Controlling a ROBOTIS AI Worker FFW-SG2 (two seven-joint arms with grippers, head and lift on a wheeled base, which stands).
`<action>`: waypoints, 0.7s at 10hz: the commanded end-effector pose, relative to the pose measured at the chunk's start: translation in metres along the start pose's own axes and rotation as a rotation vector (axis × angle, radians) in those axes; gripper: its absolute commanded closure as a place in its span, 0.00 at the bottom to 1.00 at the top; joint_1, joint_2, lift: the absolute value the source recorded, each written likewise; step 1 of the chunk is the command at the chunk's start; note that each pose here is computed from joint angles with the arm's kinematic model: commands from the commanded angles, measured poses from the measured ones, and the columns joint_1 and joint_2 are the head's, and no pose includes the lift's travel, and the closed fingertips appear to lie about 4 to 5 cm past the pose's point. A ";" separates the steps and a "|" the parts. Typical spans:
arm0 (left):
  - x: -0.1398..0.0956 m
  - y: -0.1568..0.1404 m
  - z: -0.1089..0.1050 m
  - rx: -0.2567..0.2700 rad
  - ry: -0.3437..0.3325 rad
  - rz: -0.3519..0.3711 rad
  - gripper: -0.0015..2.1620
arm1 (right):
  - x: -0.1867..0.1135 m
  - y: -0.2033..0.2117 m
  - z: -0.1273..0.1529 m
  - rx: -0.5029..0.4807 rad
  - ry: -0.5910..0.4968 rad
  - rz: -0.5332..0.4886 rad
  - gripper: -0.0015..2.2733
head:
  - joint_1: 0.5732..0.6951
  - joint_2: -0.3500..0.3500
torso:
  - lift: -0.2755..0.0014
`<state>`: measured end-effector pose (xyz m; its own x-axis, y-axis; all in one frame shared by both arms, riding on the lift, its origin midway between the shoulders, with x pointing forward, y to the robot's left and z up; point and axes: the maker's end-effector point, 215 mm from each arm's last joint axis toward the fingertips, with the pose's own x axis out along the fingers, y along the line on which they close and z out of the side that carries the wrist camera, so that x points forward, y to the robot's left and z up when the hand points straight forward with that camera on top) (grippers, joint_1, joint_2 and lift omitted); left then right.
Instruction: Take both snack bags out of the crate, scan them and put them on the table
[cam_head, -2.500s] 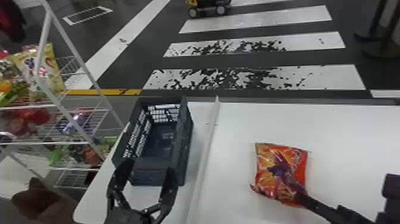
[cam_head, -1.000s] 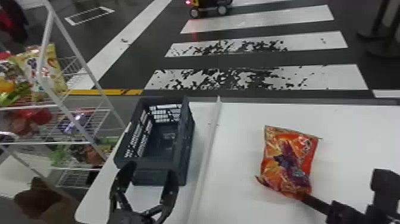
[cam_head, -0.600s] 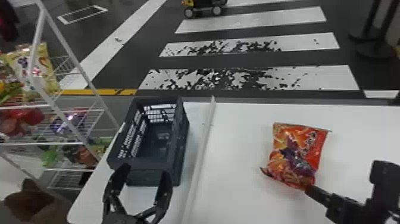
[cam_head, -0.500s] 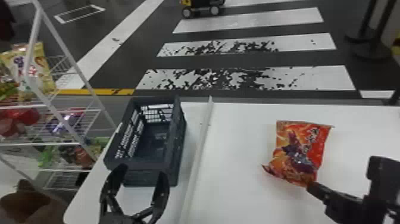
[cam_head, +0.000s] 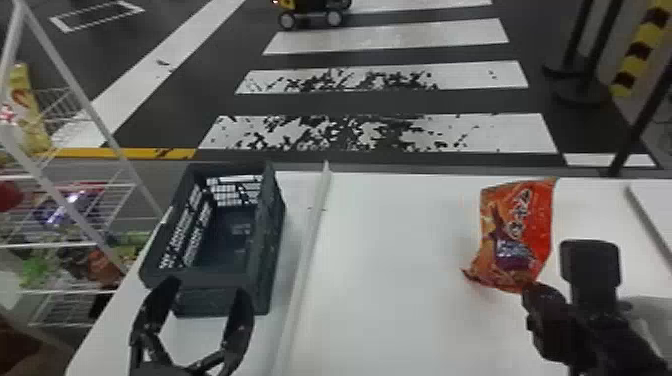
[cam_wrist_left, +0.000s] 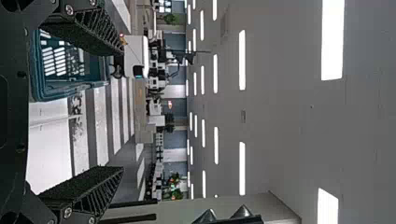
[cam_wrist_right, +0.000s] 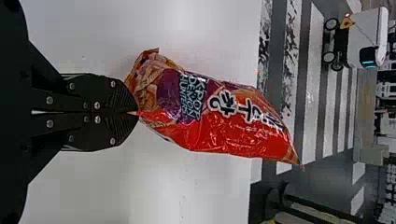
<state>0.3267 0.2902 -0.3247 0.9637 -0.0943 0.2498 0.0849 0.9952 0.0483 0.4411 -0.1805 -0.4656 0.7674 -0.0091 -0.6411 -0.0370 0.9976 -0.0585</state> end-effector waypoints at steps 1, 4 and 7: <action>-0.001 0.001 -0.001 -0.001 0.001 0.001 0.06 | -0.003 -0.026 0.008 -0.145 -0.026 -0.121 0.99 | 1.00 0.73 | 0.65; -0.001 0.001 -0.001 -0.001 0.001 -0.001 0.06 | -0.014 -0.063 0.020 -0.416 -0.065 -0.295 0.99 | 1.00 0.64 | 0.65; -0.001 0.001 -0.003 -0.001 0.005 0.002 0.06 | -0.028 -0.053 0.017 -0.771 -0.094 -0.419 0.99 | 1.00 0.61 | 0.65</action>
<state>0.3272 0.2912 -0.3271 0.9648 -0.0932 0.2459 0.0841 0.9953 0.0473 0.4373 -0.2353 -0.4323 0.8563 -0.3097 -0.4133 -0.1209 0.6579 -0.7433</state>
